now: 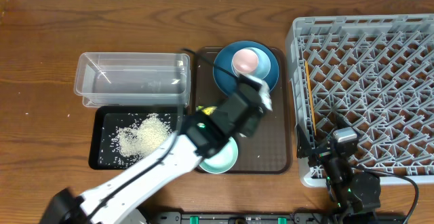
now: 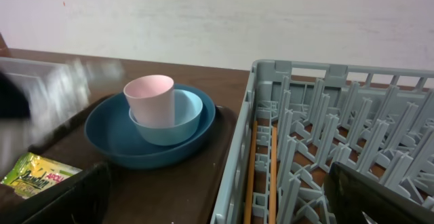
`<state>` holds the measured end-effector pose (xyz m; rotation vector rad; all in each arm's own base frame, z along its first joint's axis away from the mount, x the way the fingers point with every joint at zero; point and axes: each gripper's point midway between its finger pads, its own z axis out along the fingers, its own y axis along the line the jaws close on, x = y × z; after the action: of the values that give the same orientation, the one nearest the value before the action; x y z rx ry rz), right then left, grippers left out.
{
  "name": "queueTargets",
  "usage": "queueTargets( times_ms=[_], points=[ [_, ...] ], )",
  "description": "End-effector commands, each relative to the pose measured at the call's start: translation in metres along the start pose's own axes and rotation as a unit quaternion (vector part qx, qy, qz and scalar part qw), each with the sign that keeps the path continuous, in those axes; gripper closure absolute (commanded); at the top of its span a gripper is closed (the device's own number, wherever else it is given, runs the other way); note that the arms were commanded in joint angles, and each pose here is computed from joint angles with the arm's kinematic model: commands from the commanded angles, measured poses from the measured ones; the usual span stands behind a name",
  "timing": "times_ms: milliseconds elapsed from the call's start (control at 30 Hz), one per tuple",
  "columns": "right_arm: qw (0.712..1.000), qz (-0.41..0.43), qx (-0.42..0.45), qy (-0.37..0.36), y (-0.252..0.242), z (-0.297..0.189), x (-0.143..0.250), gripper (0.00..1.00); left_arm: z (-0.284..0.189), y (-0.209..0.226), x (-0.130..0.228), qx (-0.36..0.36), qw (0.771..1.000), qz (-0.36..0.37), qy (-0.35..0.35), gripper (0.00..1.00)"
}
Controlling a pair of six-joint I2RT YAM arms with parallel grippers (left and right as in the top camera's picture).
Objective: Sort waste into correct bins and load items into the dishwasher rack
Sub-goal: 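Grasp the crumpled white tissue with the left gripper, then carry the tissue left and drop it into the clear plastic bin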
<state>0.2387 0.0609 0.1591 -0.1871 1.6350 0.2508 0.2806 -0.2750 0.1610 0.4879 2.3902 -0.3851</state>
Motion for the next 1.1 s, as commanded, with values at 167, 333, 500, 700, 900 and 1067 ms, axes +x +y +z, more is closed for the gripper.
queueTargets(
  times_ms=[167, 333, 500, 700, 900, 1067],
  points=[
    [1.0, -0.004, 0.002, 0.002, 0.0, 0.0, 0.002, 0.01, -0.037, 0.118, -0.048, -0.164, 0.979, -0.089, -0.086, 0.92],
    [1.0, -0.004, 0.002, 0.002, -0.001, 0.0, 0.002, 0.01, -0.038, 0.179, -0.045, -0.221, 0.961, -0.144, -0.079, 0.89],
    [1.0, -0.004, 0.002, 0.002, 0.0, 0.0, 0.002, 0.01, -0.034, 0.232, -0.032, -0.269, 0.942, -0.194, -0.06, 0.87],
    [1.0, -0.004, 0.002, 0.002, -0.001, 0.0, 0.002, 0.01, -0.019, 0.264, -0.015, -0.297, 0.928, -0.222, -0.034, 0.76],
    [1.0, -0.004, 0.002, 0.002, -0.001, 0.0, 0.002, 0.01, -0.015, 0.27, -0.013, -0.302, 0.926, -0.226, -0.029, 0.16],
    [1.0, -0.004, 0.002, 0.002, 0.0, 0.0, 0.002, 0.01, -0.035, 0.265, -0.025, -0.296, 0.926, -0.225, -0.057, 0.15]
  ],
)
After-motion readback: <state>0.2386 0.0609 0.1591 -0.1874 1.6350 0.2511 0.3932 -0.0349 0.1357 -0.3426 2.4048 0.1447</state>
